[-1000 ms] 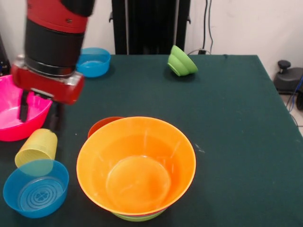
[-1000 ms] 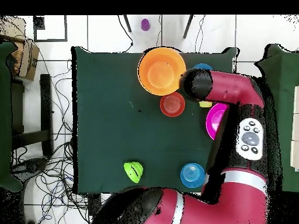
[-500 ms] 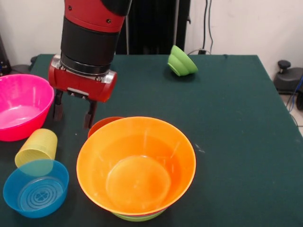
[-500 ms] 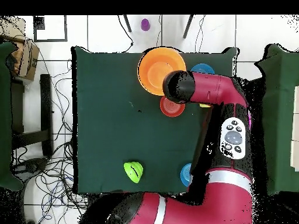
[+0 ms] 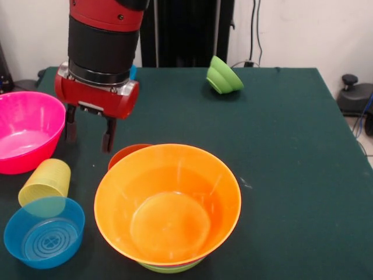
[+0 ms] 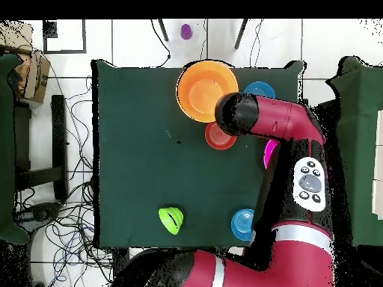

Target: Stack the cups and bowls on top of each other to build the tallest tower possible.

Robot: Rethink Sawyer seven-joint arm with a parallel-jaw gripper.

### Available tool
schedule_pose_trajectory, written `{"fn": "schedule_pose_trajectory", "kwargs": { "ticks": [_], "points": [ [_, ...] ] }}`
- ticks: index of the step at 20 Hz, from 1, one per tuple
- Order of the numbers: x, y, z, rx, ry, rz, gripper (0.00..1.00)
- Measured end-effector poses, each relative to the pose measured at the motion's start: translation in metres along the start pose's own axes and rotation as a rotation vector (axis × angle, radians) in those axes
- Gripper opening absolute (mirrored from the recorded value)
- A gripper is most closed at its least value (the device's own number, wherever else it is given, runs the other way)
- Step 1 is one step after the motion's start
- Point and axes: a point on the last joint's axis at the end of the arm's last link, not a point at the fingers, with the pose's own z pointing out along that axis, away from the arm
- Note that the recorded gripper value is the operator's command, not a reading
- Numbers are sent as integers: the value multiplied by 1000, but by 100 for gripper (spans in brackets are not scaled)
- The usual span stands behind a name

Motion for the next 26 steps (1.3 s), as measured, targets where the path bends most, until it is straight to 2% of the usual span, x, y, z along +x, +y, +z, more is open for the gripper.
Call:
{"fn": "schedule_pose_trajectory", "kwargs": {
  "ticks": [5,13,21,26],
  "points": [
    [16,-9,-9,-13,27,29,100],
    [43,-13,-23,-23,31,38,100],
    [58,-12,-28,-36,24,43,100],
    [66,-7,-26,-60,39,46,100]
  ]
}}
